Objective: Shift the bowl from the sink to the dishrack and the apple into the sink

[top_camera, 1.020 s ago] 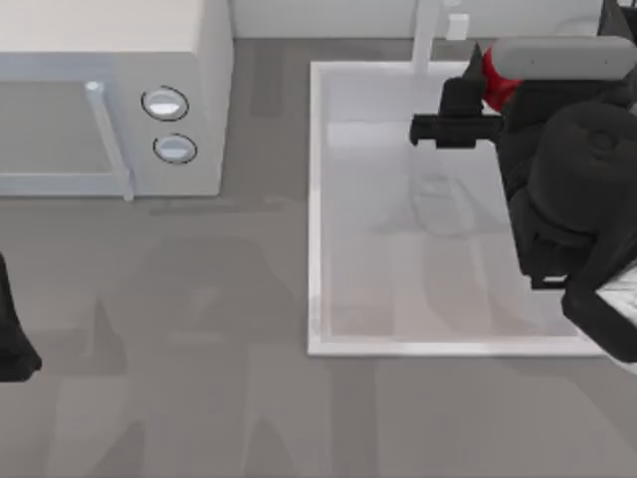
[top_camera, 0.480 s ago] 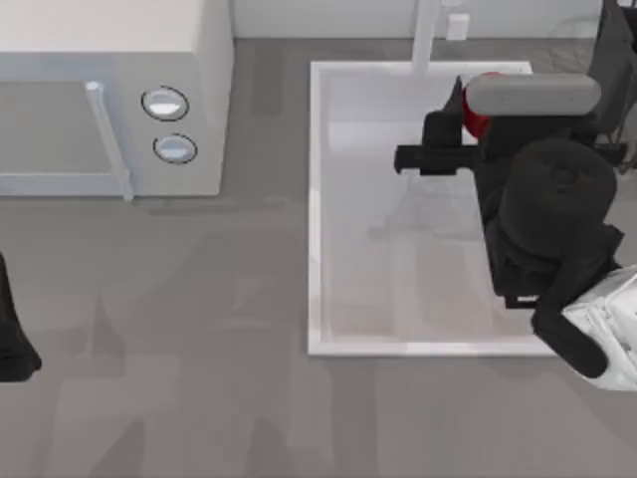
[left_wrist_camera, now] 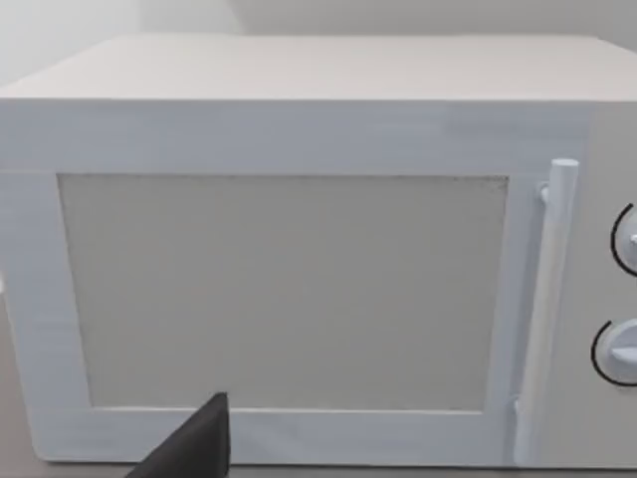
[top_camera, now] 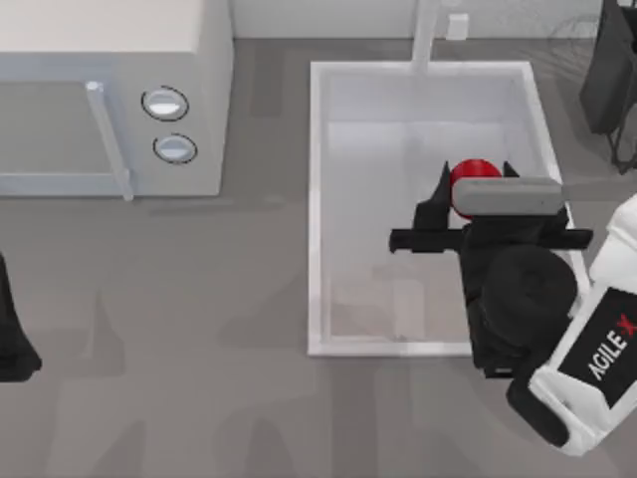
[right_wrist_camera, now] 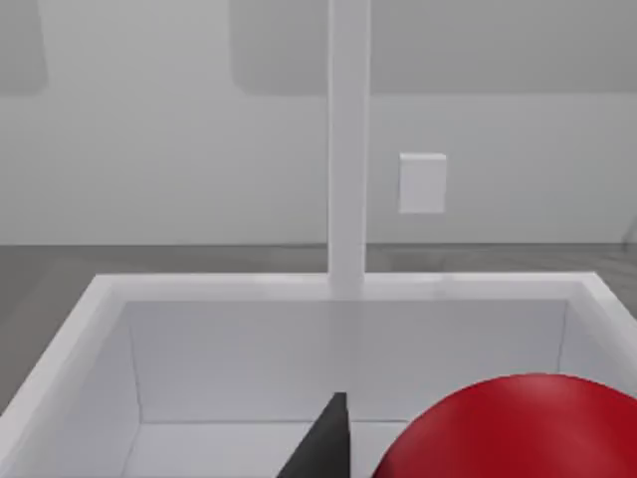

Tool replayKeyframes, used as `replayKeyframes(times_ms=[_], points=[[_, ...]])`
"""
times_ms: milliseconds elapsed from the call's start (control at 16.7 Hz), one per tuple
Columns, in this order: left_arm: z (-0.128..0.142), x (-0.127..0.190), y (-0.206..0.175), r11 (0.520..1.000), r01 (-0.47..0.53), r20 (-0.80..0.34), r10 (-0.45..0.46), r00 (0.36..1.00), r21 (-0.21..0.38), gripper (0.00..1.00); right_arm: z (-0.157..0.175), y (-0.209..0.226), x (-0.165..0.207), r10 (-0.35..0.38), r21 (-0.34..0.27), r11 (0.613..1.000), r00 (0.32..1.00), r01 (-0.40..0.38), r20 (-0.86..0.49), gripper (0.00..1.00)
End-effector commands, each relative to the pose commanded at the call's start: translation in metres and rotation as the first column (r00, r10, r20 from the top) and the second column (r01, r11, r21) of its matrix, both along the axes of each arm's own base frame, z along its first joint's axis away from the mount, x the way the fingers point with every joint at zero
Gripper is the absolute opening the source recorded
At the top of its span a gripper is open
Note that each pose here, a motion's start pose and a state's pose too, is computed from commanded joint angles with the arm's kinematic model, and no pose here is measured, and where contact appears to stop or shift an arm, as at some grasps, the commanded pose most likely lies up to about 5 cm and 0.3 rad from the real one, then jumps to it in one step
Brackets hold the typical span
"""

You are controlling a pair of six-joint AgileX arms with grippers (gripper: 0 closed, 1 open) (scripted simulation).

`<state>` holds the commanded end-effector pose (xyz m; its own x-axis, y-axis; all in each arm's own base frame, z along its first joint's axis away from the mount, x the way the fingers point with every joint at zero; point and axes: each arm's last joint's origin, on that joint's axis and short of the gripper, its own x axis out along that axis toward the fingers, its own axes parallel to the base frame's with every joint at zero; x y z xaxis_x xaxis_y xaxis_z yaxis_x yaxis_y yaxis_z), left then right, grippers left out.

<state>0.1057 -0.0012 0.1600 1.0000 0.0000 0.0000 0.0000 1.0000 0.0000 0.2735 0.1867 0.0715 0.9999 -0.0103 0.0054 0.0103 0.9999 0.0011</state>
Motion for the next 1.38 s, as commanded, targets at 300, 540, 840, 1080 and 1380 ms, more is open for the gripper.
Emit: replayKeyframes(times_ms=[300, 540, 840, 1080, 1380], points=[[0.0000, 0.0000, 0.0000, 1.000, 0.000, 0.000, 0.000, 1.000, 0.000, 1.00, -0.0125, -0.0031, -0.0031, 0.000, -0.001, 1.000, 1.000, 0.000, -0.005, 0.00], [0.0000, 0.0000, 0.0000, 1.000, 0.000, 0.000, 0.000, 1.000, 0.000, 1.00, -0.0125, -0.0031, -0.0031, 0.000, -0.001, 1.000, 1.000, 0.000, -0.005, 0.15], [0.0000, 0.0000, 0.0000, 1.000, 0.000, 0.000, 0.000, 1.000, 0.000, 1.00, -0.0125, -0.0031, -0.0031, 0.000, -0.001, 1.000, 1.000, 0.000, -0.005, 0.53], [0.0000, 0.0000, 0.0000, 1.000, 0.000, 0.000, 0.000, 1.000, 0.000, 1.00, -0.0125, -0.0031, -0.0031, 0.000, -0.001, 1.000, 1.000, 0.000, -0.005, 0.83], [0.0000, 0.0000, 0.0000, 1.000, 0.000, 0.000, 0.000, 1.000, 0.000, 1.00, -0.0125, -0.0031, -0.0031, 0.000, -0.001, 1.000, 1.000, 0.000, -0.005, 1.00]])
